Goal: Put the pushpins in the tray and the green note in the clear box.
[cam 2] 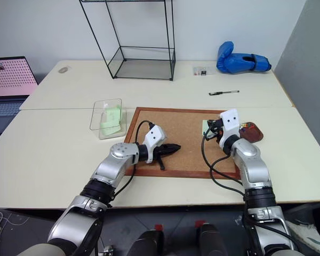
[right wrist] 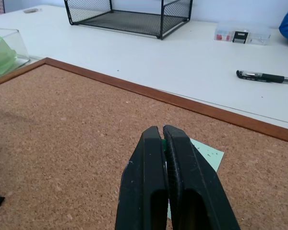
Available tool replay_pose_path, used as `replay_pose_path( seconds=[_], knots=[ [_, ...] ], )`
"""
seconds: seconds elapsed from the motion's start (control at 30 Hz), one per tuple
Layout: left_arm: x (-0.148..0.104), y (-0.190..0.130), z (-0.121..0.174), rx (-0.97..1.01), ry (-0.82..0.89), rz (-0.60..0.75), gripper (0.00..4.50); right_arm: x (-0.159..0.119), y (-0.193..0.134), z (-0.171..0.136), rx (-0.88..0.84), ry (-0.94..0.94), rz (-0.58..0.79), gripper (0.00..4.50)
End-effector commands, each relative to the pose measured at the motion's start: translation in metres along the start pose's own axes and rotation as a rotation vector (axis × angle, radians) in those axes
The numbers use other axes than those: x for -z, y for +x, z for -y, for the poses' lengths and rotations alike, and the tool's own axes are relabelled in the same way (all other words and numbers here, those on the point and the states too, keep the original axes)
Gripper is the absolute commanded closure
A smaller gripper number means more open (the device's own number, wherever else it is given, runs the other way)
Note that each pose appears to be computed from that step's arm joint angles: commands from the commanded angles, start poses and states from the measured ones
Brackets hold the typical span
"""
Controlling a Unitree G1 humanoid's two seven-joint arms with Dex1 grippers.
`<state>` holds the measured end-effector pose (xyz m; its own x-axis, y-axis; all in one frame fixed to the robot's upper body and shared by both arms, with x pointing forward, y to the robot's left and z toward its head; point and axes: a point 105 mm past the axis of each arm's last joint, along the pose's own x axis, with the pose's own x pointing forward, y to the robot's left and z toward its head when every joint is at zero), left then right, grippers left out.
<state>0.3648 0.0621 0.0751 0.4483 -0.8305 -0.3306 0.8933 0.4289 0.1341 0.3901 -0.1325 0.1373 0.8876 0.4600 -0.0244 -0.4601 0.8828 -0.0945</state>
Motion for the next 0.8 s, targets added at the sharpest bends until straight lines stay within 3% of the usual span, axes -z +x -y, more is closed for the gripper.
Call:
replay_pose_path(
  seconds=[0.03,0.43,0.8],
  knots=[
    [0.039,0.001,0.013,0.039,-0.061,-0.144,4.5,-0.029,-0.008,0.012,0.017,-0.035,0.075,4.48],
    [0.041,0.001,0.014,0.043,-0.057,-0.147,4.5,0.005,-0.059,0.093,0.186,-0.426,-0.239,4.48],
    [0.04,0.002,0.013,0.042,-0.052,-0.146,4.5,0.034,-0.069,0.111,0.204,-0.569,-0.398,4.48]
  ],
)
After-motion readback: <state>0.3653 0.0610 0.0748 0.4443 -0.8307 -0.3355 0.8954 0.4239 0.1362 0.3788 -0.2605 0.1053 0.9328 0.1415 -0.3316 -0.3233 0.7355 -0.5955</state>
